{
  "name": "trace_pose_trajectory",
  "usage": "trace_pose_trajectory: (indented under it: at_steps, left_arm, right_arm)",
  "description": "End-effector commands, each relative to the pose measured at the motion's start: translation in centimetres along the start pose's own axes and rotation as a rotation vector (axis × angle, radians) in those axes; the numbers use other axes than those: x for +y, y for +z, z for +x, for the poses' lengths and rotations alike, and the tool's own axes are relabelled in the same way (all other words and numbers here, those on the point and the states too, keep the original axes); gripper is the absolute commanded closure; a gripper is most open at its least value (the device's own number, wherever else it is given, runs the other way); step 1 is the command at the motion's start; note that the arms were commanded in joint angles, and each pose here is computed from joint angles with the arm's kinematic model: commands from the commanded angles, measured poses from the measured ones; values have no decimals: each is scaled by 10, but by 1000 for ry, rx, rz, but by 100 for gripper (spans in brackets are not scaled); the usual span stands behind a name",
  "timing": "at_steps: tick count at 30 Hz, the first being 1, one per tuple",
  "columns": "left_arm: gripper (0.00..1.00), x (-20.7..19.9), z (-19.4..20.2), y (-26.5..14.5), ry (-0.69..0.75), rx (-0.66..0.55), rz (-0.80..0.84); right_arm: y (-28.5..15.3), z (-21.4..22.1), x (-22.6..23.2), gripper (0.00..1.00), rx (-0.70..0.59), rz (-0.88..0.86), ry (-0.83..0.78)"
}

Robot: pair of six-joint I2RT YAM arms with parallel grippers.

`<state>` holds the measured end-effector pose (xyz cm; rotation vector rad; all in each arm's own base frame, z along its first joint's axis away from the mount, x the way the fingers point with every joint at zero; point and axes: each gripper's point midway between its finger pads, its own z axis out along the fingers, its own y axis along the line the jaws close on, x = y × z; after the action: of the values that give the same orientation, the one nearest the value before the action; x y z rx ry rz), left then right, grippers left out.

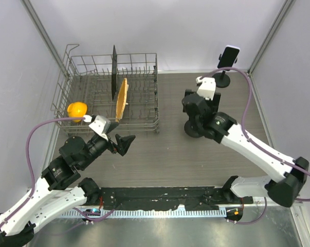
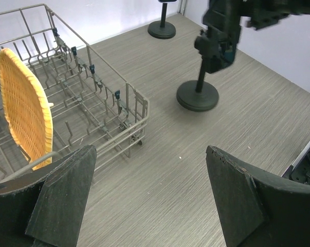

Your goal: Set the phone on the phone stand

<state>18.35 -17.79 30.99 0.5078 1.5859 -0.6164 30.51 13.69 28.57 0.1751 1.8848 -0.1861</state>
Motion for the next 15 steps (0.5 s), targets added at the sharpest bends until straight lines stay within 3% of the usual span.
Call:
trace_pose_trajectory:
  at_steps: [1, 7, 15]
  left_arm:
    - [8, -4, -13, 0, 0, -39, 19]
    - [8, -5, -5, 7, -3, -10, 26]
    - [8, -3, 3, 16, 5, 25, 11]
  right_arm:
    - [42, -80, 14, 100, -186, -11, 141]
    - [135, -111, 7, 100, -222, 89, 146]
    - [238, -143, 25, 100, -272, 51, 182]
